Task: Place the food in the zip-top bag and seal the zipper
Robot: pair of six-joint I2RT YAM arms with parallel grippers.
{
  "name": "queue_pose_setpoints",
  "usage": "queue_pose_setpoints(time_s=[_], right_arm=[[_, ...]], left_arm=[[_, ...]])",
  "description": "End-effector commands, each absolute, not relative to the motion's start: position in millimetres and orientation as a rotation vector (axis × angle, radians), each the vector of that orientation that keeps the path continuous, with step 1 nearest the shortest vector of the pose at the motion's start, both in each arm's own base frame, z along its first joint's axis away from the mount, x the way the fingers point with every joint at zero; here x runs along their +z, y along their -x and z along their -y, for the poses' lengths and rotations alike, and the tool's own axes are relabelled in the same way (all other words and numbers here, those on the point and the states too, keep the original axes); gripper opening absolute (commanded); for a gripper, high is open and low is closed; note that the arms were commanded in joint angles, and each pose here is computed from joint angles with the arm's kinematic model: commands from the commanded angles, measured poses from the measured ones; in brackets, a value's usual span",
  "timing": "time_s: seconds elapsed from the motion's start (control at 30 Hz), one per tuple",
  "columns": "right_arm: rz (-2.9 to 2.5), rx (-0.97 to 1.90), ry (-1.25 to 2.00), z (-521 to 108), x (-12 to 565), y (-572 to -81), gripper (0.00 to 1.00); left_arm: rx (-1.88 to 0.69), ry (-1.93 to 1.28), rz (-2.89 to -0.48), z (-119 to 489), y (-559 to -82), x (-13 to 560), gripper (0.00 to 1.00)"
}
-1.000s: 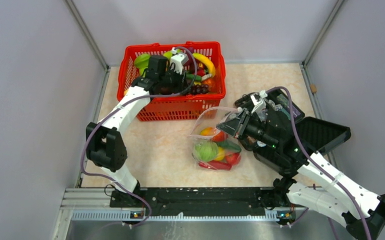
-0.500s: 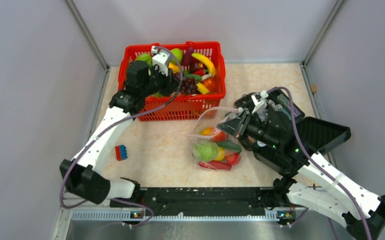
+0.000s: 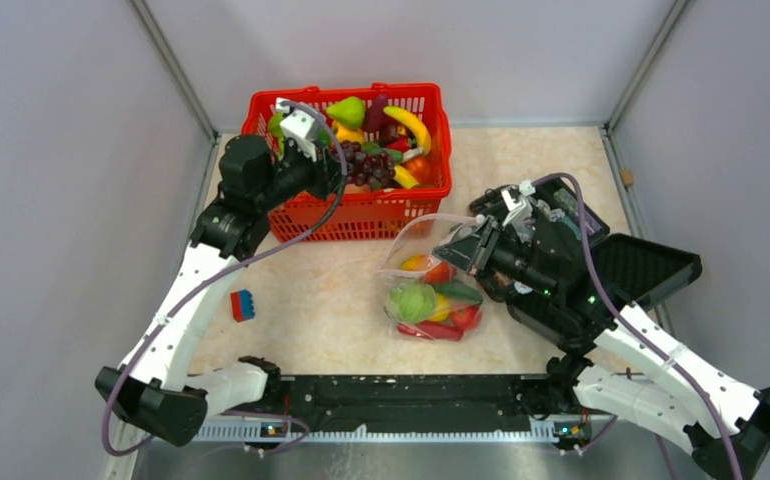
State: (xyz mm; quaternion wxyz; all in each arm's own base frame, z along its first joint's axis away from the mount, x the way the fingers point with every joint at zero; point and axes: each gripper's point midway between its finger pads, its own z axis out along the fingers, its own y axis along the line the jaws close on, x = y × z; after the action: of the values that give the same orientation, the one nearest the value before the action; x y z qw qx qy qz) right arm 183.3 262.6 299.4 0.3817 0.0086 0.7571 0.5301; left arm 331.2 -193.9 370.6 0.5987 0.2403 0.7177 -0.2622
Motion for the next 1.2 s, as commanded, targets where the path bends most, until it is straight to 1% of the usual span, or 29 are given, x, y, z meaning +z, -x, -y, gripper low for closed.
queue_pose_setpoints(time_s=[0.0,0.17,0.27,0.33,0.5,0.7,0.87,0.93,1.03,1.1,1.17], right_arm=[[-1.886,1.394,-0.008,-268,312,-182,0.0],[-1.89,1.397,-0.007,-271,310,-184,0.0],[-1.895,1.395,-0.01,-272,310,-185,0.0],[-1.898,1.393,-0.012,-272,308,-186,0.0],[-1.894,1.396,-0.011,-273,310,-187,0.0],[-1.895,1.404,-0.017,-276,309,-189,0.0],[-1.899,1.412,-0.015,-277,308,-188,0.0],[-1.897,1.414,-0.018,-276,309,-187,0.0],[-1.887,1.417,-0.017,-275,312,-186,0.0],[-1.881,1.418,-0.013,-274,314,-186,0.0],[-1.883,1.419,-0.01,-274,314,-185,0.0]], left_arm=[[-0.691,-0.619,-1.523,200,-298,408,0.14],[-0.782,-0.689,-1.486,207,-270,415,0.15],[-0.886,-0.782,-1.46,217,-247,418,0.18],[-0.949,-0.837,-1.451,223,-234,417,0.18],[-1.002,-0.92,-1.481,227,-214,404,0.19],[-1.039,-1.006,-1.507,237,-203,393,0.19],[-0.979,-1.066,-1.55,249,-201,383,0.19],[-0.897,-1.046,-1.604,251,-211,375,0.18],[-0.765,-0.98,-1.658,248,-230,369,0.14],[-0.69,-0.927,-1.665,243,-242,371,0.12],[-0.666,-0.894,-1.636,241,-247,378,0.12]])
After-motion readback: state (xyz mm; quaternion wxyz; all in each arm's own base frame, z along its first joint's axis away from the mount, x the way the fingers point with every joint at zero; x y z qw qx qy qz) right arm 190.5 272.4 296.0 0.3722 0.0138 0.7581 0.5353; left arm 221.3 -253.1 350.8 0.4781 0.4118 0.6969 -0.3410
